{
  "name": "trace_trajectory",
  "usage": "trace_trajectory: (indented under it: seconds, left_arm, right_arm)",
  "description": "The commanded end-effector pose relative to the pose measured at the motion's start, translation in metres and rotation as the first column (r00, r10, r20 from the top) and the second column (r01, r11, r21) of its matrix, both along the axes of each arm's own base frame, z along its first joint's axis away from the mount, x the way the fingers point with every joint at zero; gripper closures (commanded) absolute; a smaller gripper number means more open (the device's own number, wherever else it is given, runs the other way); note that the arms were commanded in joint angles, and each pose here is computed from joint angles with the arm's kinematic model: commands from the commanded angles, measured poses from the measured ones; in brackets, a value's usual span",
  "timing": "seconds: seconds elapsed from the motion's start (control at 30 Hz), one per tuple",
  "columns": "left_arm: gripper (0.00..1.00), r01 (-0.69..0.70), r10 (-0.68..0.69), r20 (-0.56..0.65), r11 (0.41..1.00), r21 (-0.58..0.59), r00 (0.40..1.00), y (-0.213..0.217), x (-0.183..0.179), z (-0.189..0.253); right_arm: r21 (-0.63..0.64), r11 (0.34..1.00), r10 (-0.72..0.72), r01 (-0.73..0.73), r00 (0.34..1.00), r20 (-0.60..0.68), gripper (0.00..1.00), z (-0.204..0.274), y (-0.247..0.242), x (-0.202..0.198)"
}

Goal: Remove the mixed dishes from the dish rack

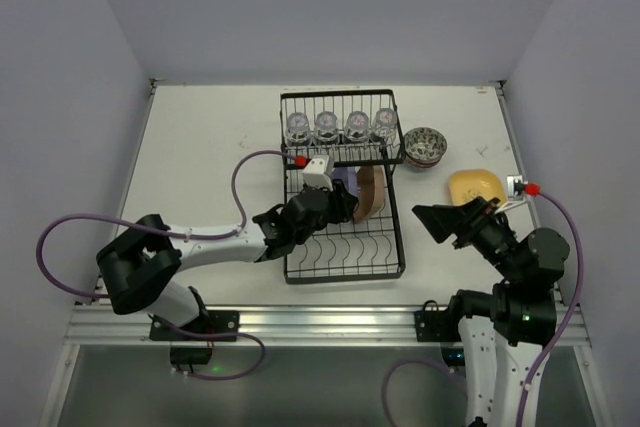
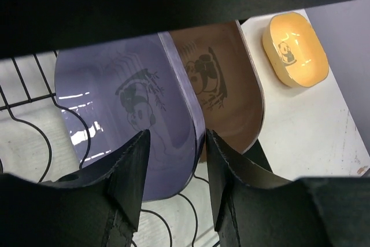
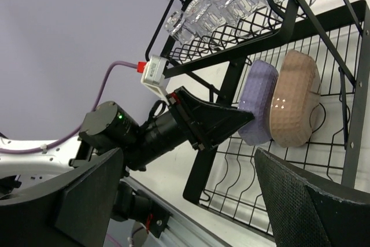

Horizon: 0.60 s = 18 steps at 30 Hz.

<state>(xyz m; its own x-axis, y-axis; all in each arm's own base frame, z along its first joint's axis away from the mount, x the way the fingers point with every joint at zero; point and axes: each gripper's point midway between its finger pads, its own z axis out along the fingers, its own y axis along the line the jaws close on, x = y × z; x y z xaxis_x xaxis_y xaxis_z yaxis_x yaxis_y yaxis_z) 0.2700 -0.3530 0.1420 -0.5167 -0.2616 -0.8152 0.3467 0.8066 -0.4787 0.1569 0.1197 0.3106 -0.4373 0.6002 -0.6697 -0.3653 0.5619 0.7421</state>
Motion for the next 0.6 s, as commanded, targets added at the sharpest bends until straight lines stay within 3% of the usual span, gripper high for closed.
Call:
trace_trajectory:
  seconds: [0.0,0.3,0.33,0.4,0.57]
  left_arm:
    - [0.54,-0.034,0.039,0.061,0.996,-0.078,0.997,-0.005,0.018,0.023]
    - [0.80,-0.023,0.026,0.026,0.993,-0.112,0.999,-0.007,0.018,0.024]
    - [0.91,-0.026,0.028,0.021,0.994,-0.108,0.999,-0.005,0.017,0.024]
    - [0.98,-0.024,0.026,0.018,0.994,-0.110,0.999,-0.004,0.016,0.024]
    - [1.00,0.005,-0.001,0.030,0.990,-0.141,1.000,0.000,0.014,0.030]
  right_arm:
    - [0.002,0.999,0.053,-0.053,0.999,0.010,0.04,0.001,0.007,-0.008]
    - [-0.008,1.000,0.012,-0.012,1.000,0.001,0.05,-0.001,0.002,-0.005]
    - [-0.010,1.000,0.001,-0.001,1.000,0.000,0.05,0.000,0.001,-0.005]
    - [-0.012,1.000,-0.002,0.002,1.000,0.001,0.05,0.001,0.001,-0.005]
    - [-0.012,1.000,-0.008,0.008,1.000,0.004,0.06,0.006,0.000,-0.008]
